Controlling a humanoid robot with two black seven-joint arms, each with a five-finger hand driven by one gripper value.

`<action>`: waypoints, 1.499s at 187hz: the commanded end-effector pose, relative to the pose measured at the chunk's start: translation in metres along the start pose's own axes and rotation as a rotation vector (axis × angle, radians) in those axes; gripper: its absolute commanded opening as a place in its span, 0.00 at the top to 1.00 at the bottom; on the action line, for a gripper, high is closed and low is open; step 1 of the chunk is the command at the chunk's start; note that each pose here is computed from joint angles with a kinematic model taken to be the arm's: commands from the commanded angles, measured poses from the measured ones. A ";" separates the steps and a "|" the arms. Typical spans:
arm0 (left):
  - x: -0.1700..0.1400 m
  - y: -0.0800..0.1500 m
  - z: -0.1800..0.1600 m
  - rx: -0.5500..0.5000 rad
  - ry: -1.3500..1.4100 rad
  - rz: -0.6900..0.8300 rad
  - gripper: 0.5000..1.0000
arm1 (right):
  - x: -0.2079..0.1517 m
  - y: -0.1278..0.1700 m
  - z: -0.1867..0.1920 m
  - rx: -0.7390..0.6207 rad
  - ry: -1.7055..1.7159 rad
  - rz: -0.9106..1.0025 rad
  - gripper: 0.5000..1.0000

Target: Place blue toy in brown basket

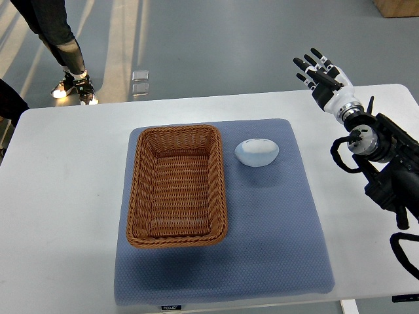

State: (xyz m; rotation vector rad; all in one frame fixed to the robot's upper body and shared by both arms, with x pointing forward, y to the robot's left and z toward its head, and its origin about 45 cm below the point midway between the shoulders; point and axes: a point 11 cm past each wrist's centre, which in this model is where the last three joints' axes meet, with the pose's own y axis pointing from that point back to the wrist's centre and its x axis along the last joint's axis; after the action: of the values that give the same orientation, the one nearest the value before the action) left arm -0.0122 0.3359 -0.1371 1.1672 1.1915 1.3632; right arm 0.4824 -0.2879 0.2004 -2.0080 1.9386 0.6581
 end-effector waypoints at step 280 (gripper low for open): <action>0.000 0.000 0.000 0.001 0.000 0.000 0.00 | 0.005 -0.004 -0.019 0.030 0.024 0.035 0.18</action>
State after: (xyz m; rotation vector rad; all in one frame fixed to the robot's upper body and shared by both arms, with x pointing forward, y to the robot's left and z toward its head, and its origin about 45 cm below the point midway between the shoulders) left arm -0.0123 0.3355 -0.1371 1.1673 1.1921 1.3622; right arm 0.4890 -0.3004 0.2143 -1.9794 1.9861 0.6117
